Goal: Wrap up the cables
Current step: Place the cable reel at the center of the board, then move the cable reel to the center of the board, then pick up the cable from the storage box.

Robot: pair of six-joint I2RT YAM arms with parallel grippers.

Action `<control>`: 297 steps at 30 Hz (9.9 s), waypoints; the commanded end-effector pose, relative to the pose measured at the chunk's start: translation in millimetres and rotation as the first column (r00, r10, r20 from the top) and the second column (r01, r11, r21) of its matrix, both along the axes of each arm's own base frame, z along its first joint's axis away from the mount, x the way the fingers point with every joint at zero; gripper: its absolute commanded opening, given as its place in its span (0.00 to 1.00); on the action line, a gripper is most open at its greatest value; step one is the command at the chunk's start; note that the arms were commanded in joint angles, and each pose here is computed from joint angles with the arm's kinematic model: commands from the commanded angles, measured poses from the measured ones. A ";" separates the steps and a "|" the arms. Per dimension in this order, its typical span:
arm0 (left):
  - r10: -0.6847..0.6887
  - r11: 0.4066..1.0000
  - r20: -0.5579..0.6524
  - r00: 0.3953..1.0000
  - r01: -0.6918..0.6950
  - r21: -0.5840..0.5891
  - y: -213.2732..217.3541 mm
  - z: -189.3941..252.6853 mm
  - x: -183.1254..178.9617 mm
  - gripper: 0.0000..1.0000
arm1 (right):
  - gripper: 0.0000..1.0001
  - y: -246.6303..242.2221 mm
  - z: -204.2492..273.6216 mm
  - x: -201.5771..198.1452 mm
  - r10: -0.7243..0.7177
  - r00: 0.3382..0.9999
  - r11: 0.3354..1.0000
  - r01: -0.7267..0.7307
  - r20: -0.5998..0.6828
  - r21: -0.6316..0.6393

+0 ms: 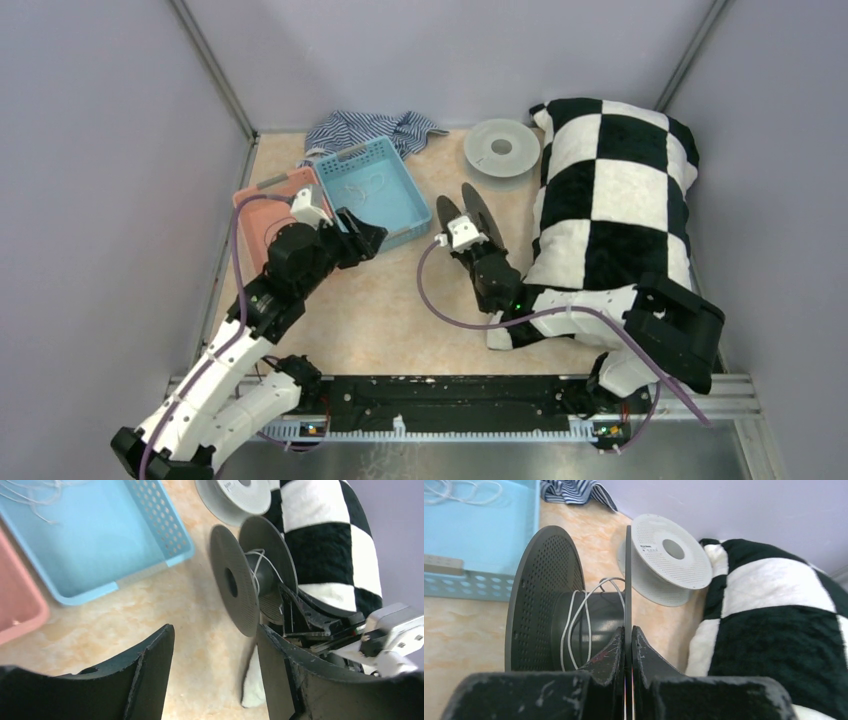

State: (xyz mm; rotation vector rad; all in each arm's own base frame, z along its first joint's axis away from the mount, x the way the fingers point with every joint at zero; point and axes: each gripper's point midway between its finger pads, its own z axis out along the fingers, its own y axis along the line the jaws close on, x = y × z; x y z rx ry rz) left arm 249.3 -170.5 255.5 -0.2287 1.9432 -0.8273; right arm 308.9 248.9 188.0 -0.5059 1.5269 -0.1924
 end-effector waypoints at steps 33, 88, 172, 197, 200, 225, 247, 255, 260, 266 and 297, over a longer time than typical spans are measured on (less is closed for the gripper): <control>0.289 0.948 0.140 0.947 -0.303 0.093 74.9 42.6 -6.0 0.75 | 0.99 27.1 -61.7 -27.7 0.072 0.997 0.799 -0.039 0.032 -0.600; 0.043 0.994 0.130 0.991 -0.055 0.091 11.5 45.8 20.2 0.98 | 0.92 -30.1 -65.0 224.6 -0.143 0.913 0.816 -0.109 -0.381 -0.568; -0.028 1.000 0.154 0.988 0.026 0.018 1.6 56.8 2.9 0.98 | 0.00 -72.0 33.4 192.0 -0.270 0.911 0.867 0.371 -0.313 0.331; -0.095 0.995 0.133 0.987 0.095 0.004 -11.7 54.6 0.3 0.98 | 0.64 -85.2 87.4 173.2 -0.281 0.918 0.847 0.374 -0.278 0.378; -0.106 0.994 0.132 0.986 0.107 -0.001 -14.7 54.7 1.2 0.99 | 0.66 -85.8 98.2 169.1 -0.270 0.925 0.847 0.360 -0.268 0.390; 0.329 0.775 -0.162 0.930 -0.168 0.610 56.2 -62.7 236.8 0.89 | 0.82 -89.9 176.1 82.1 -0.043 0.990 0.870 0.104 -0.136 0.481; 0.506 0.755 -0.319 0.801 -0.233 0.614 113.5 -170.4 290.0 0.58 | 0.82 -70.3 148.0 102.7 -0.001 0.979 0.922 0.080 -0.203 0.379; 0.523 0.761 -0.349 0.778 -0.241 0.602 118.4 -186.5 286.9 0.57 | 0.82 -69.3 140.0 104.1 -0.002 0.977 0.925 0.083 -0.214 0.371; 0.516 0.774 -0.366 0.774 -0.239 0.586 118.4 -194.6 283.7 0.49 | 0.82 -67.4 138.4 103.9 0.006 0.975 0.923 0.080 -0.221 0.377; 0.477 0.818 -0.376 0.794 -0.245 0.520 109.1 -190.4 284.0 0.19 | 0.82 -70.4 140.1 101.5 -0.002 0.975 0.923 0.086 -0.221 0.375; -0.124 0.903 -0.012 0.992 0.117 0.413 45.2 -14.1 212.8 0.00 | 0.80 56.4 183.2 46.1 0.605 0.778 0.695 -0.410 -0.172 0.591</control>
